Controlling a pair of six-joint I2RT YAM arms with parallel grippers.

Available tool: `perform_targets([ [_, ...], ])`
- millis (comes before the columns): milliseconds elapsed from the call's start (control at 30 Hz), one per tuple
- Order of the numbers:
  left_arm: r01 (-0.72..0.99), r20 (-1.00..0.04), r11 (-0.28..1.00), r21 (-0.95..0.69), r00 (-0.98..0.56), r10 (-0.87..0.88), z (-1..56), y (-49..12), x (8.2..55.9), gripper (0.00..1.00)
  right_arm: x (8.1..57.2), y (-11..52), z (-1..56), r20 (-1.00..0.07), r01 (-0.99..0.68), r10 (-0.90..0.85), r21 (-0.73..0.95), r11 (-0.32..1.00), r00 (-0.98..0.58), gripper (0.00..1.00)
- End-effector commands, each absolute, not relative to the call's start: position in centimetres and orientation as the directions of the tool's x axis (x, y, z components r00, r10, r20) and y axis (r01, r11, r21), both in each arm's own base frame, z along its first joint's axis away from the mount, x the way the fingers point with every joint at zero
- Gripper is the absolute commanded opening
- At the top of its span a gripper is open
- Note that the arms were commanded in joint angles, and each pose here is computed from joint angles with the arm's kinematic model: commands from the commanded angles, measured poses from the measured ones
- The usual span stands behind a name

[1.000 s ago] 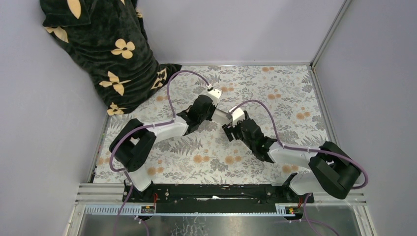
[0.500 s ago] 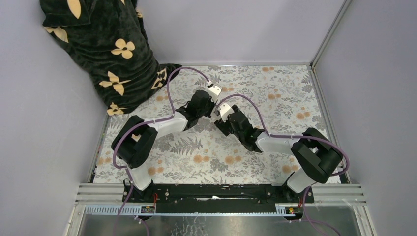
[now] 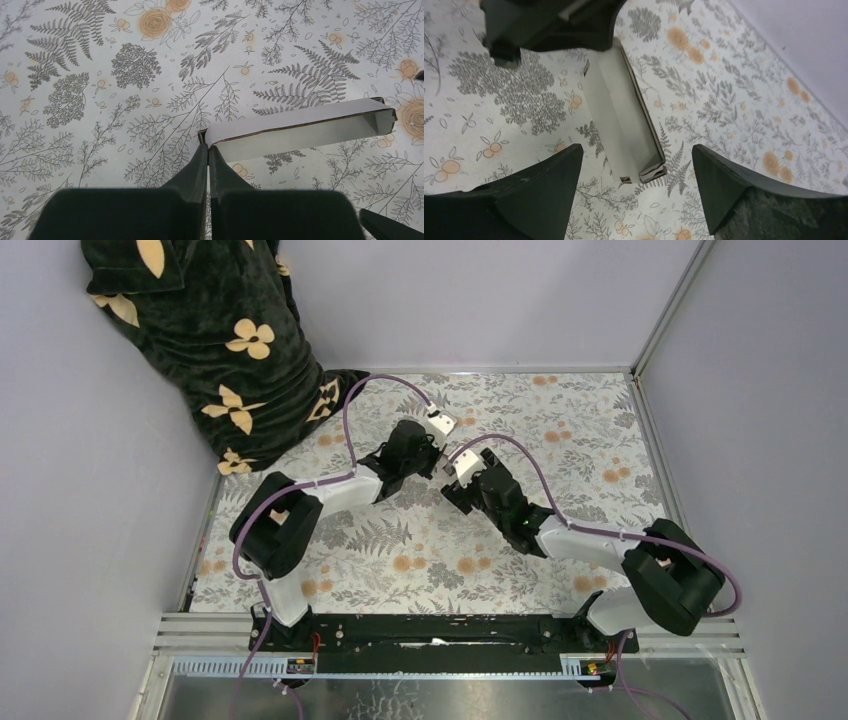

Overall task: Fold the paper box
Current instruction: Close the paper box at the center of the board.

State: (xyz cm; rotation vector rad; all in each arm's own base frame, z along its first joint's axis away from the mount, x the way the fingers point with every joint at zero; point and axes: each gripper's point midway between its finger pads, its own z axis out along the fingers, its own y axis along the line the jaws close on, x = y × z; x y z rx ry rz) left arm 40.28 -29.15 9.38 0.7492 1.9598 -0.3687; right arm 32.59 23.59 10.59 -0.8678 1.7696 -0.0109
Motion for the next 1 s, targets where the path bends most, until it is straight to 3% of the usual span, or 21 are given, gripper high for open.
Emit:
perform_targets([
  [0, 0.698, -0.834, 0.716, 0.026, -0.38, 0.4, 7.2, -29.3, 39.2, 0.04, 33.0, 24.7, 14.2, -0.854, -0.545, -0.52, -0.431, 0.719, -0.009, 0.89],
  [200, 0.712, -0.838, 0.702, 0.019, -0.372, 0.4, 7.3, -29.5, 39.5, 0.04, 32.6, 26.2, 13.4, -0.851, -0.622, -0.525, -0.408, 0.668, -0.005, 0.87],
  [567, 0.717, -0.838, 0.697, 0.011, -0.373, 0.397, 7.2, -29.6, 39.9, 0.04, 33.3, 25.7, 10.8, -0.828, -0.616, -0.554, -0.392, 0.683, -0.088, 0.85],
  [767, 0.713, -0.841, 0.701, 0.011, -0.373, 0.393, 7.2, -29.3, 40.0, 0.04, 33.1, 25.7, 10.5, -0.832, -0.619, -0.547, -0.384, 0.686, -0.09, 0.77],
  [967, 0.713, -0.842, 0.701, 0.012, -0.371, 0.392, 7.3, -29.4, 40.1, 0.04, 32.8, 26.0, 10.3, -0.831, -0.64, -0.548, -0.371, 0.673, -0.095, 0.57],
])
